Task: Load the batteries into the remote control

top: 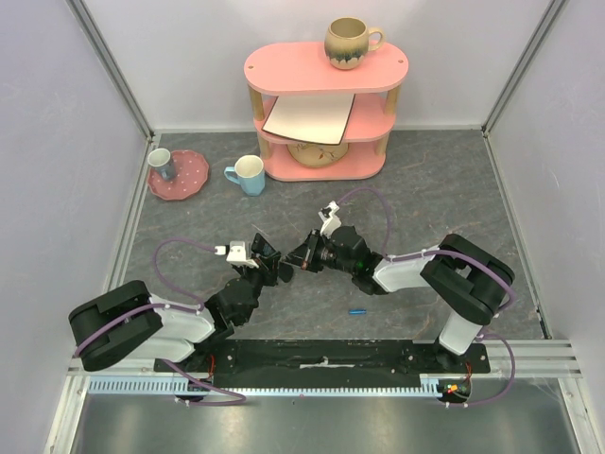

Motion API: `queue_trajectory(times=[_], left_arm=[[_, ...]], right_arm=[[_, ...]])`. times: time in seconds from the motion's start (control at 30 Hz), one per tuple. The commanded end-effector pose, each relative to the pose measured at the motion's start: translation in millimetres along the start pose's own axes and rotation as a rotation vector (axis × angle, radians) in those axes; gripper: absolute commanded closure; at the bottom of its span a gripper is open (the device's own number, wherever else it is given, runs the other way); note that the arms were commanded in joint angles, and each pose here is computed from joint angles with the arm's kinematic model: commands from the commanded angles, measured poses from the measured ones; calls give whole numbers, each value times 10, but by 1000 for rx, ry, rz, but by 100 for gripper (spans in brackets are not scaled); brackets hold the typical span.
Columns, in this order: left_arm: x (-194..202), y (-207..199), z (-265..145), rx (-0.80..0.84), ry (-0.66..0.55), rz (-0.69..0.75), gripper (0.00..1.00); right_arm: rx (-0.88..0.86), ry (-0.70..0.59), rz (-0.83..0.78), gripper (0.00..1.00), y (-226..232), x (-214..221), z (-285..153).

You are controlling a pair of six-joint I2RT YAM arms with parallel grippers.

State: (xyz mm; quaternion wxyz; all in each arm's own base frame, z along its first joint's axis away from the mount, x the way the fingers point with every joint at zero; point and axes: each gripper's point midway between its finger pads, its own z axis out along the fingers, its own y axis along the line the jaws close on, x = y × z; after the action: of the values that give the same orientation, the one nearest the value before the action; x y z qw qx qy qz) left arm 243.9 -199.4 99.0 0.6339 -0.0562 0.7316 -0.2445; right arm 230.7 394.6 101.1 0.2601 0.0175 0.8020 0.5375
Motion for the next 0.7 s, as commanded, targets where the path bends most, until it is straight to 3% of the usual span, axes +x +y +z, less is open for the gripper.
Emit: queue_trajectory(times=[0.0,0.67], left_arm=[[-53,-56,23,1,-20,-31,98],[-87,-95,36,9,-24,-30,98]], right_arm=[[-29,-22,-9,100,80,-67,38],[26,-3,1,100,-154,40,40]])
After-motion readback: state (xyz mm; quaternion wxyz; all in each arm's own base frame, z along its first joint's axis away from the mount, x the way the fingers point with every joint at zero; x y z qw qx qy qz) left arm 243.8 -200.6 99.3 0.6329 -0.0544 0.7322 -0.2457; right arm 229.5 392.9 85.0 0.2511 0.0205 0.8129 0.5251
